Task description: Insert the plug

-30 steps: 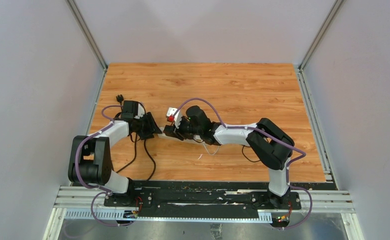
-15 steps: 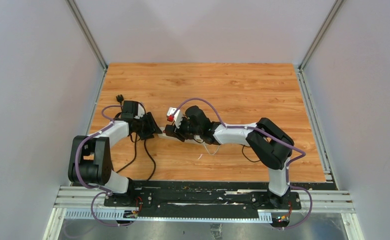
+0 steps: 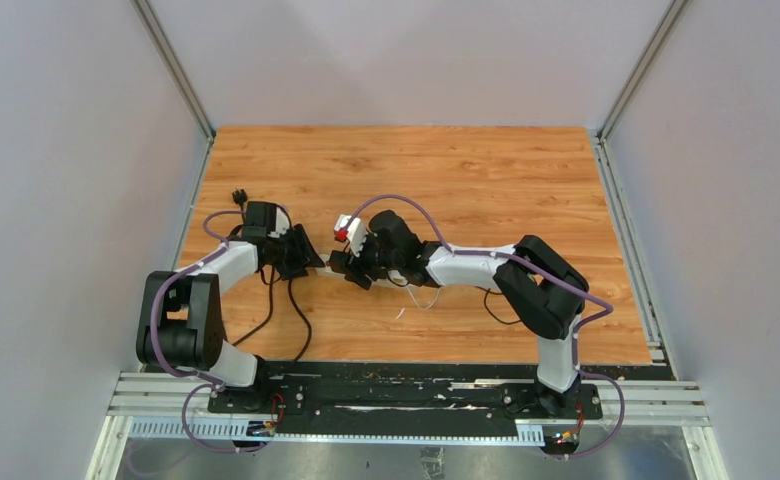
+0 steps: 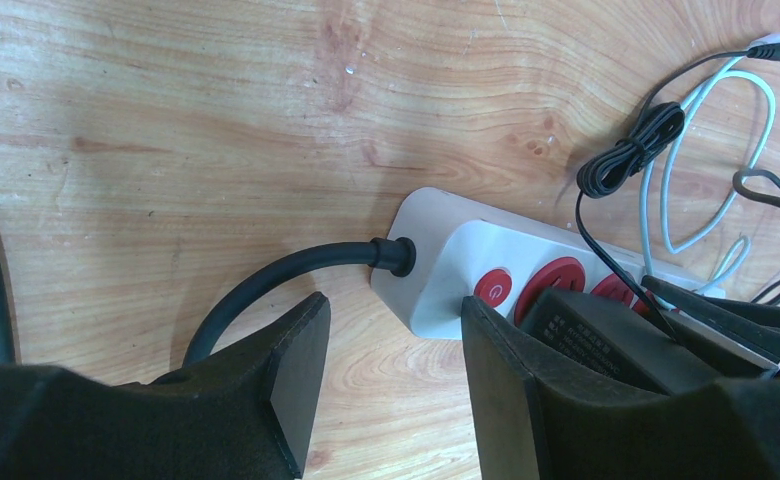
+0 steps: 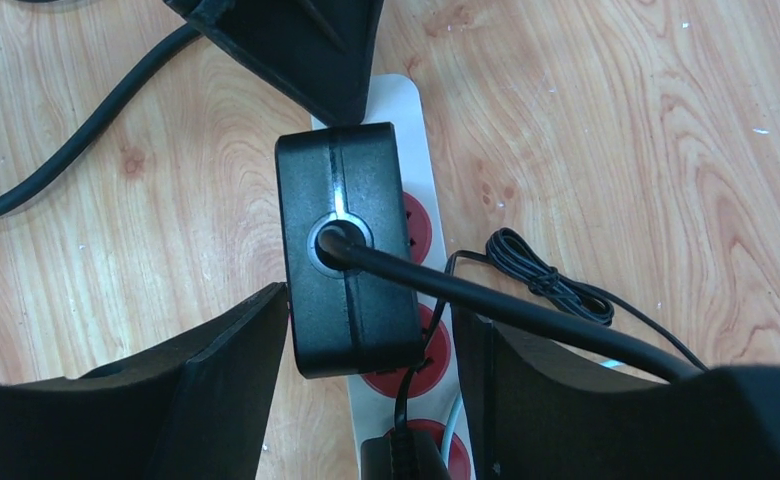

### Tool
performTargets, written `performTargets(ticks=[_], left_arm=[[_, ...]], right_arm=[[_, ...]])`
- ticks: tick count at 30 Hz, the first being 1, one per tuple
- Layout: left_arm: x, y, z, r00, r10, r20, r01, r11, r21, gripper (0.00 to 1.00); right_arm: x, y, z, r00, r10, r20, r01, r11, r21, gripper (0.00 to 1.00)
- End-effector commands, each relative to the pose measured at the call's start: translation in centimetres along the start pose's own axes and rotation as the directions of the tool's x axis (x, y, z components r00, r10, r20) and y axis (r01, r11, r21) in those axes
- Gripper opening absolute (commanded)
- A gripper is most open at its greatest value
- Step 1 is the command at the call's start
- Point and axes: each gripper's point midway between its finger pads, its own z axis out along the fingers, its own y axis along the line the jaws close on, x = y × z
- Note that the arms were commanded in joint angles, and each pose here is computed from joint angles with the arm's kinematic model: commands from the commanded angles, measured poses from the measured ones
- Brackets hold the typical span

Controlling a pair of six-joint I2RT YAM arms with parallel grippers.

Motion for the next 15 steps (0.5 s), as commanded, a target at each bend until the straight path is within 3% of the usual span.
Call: performTargets(ticks=[1,15], left_arm=[[0.4,0.3,0.1,1.0,0.015,-0.015,-0.015,1.0,-0.007,0.55],[0.2,0.0,0.0,1.0,0.019,-0.005,-0.019,1.0,0.002,0.57]], right_arm=[[1.8,0.1,-0.9,0.995,0.049,-0.085,-0.05,0.999,-0.019,0.66],[-2.0,-0.6,-2.5,1.0,0.025,-0.007,-0.025,1.0,0.014,0.7]])
